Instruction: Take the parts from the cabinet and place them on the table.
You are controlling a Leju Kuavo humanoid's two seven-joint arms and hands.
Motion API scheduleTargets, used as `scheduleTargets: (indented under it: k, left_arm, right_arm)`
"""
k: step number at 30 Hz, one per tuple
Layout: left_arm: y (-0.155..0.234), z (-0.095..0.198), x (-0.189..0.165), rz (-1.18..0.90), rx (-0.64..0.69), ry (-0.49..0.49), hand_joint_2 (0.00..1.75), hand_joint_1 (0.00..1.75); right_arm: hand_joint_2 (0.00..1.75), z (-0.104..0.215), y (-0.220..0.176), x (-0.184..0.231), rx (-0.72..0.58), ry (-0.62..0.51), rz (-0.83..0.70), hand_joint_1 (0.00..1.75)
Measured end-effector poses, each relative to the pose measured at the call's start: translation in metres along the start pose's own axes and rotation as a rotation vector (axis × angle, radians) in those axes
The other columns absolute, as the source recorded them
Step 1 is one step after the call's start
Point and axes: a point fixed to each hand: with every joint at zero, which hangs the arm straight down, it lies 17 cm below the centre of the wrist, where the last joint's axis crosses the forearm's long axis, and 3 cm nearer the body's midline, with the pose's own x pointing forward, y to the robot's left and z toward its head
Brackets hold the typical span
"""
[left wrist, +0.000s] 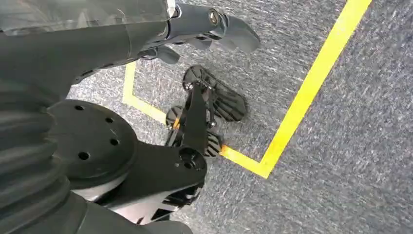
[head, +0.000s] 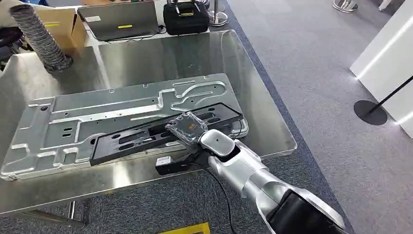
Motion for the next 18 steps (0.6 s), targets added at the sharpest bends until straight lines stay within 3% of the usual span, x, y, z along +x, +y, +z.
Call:
scheduleTargets:
  k: [18]
  left_arm:
    - [-0.006, 0.001, 0.002, -0.035, -0.016, -0.009, 1.75, 0.0]
  right_arm:
    - [1.75, 0.009, 0.009, -0.011, 0.012, 0.017, 0.009, 1.75]
